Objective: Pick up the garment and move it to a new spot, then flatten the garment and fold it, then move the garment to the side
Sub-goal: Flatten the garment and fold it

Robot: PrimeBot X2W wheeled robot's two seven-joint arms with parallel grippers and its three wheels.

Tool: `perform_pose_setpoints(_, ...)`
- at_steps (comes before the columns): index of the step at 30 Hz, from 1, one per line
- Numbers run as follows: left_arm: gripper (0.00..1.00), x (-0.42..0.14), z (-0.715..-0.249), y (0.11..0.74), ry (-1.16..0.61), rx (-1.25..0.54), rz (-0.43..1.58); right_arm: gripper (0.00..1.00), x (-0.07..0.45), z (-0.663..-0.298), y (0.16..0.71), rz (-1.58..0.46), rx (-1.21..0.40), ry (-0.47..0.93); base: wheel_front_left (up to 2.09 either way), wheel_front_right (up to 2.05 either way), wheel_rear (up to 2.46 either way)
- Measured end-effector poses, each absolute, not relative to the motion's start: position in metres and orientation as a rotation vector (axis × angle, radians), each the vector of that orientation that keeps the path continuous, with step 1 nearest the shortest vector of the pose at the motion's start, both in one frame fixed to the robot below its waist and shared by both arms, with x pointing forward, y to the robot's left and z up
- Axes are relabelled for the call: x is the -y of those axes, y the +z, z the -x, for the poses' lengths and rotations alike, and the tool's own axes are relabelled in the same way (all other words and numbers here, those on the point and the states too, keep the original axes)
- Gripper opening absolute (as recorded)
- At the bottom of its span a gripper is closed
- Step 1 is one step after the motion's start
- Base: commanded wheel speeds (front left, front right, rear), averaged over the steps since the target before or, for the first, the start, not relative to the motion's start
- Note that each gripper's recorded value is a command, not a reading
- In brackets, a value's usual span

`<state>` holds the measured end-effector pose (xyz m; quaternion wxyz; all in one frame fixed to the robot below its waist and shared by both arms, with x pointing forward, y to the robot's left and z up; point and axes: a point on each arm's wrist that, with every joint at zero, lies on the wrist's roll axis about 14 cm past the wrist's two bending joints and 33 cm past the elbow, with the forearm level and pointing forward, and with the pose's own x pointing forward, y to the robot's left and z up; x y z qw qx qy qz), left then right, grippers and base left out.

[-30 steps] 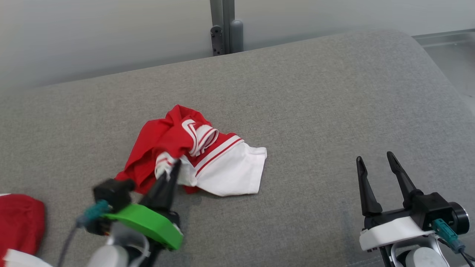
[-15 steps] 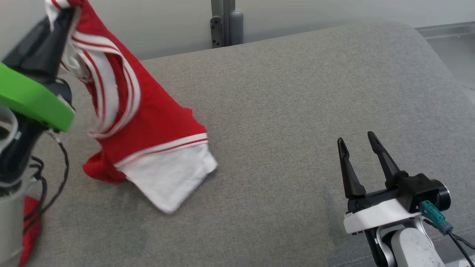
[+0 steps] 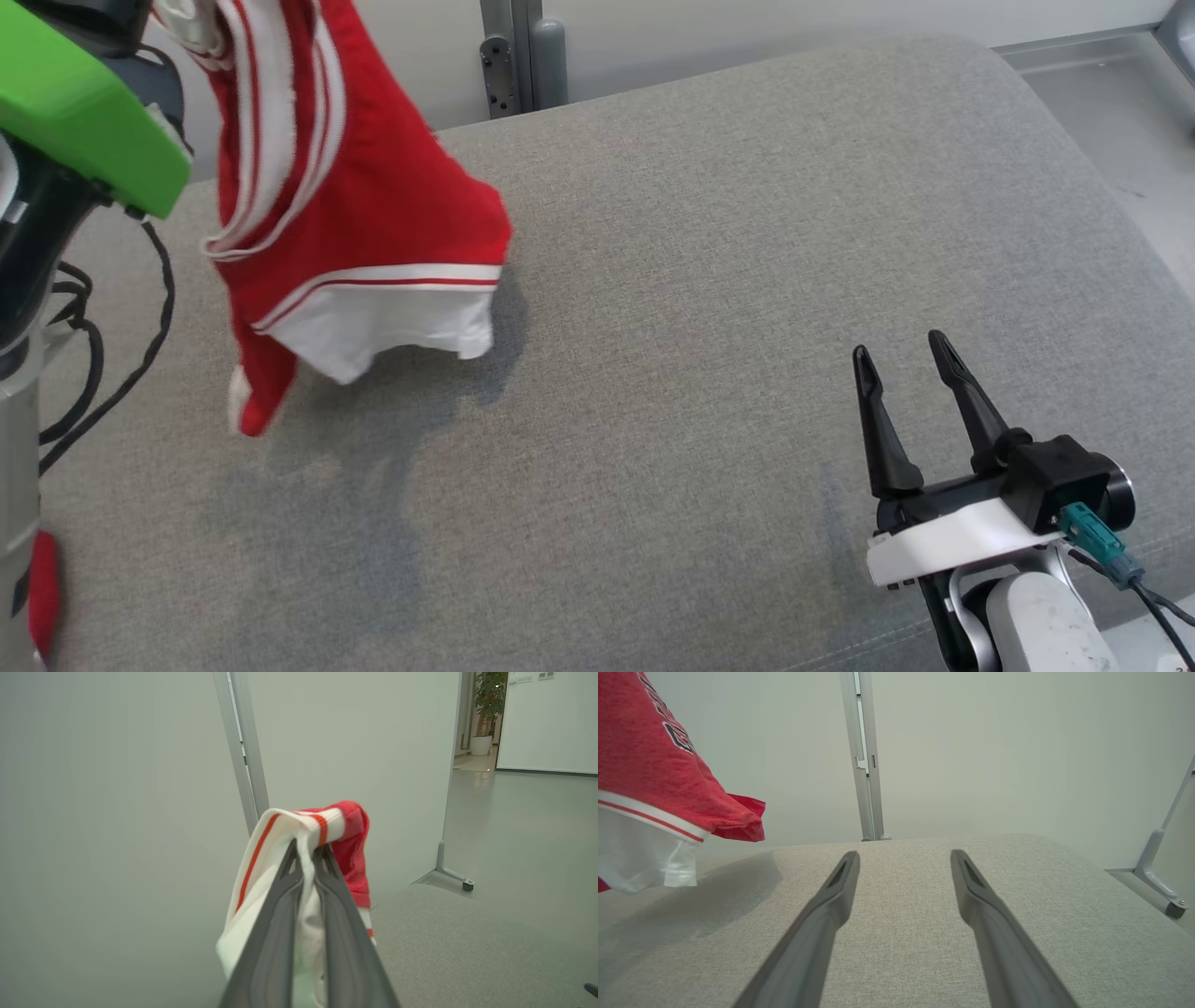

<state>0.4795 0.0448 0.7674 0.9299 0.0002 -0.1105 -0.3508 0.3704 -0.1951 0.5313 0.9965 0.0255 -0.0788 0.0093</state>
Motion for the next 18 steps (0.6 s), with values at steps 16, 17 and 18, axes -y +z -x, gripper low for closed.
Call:
perform_pose_setpoints(16,0.00,0.034,-0.457,0.730,-0.952,0.091,0.158,1.00,0.207,-0.368,0.529,-0.052,0.150,-0.018,0.00,0.00,0.00)
perform_pose_setpoints(17,0.00,0.046,-0.454,0.720,-0.978,0.061,0.182,1.00,0.206,-0.370,0.530,-0.053,0.151,-0.016,0.00,0.00,0.00)
perform_pose_setpoints(18,0.00,0.060,-0.449,0.710,-1.006,0.028,0.221,1.00,0.206,-0.372,0.530,-0.054,0.151,-0.014,0.00,0.00,0.00)
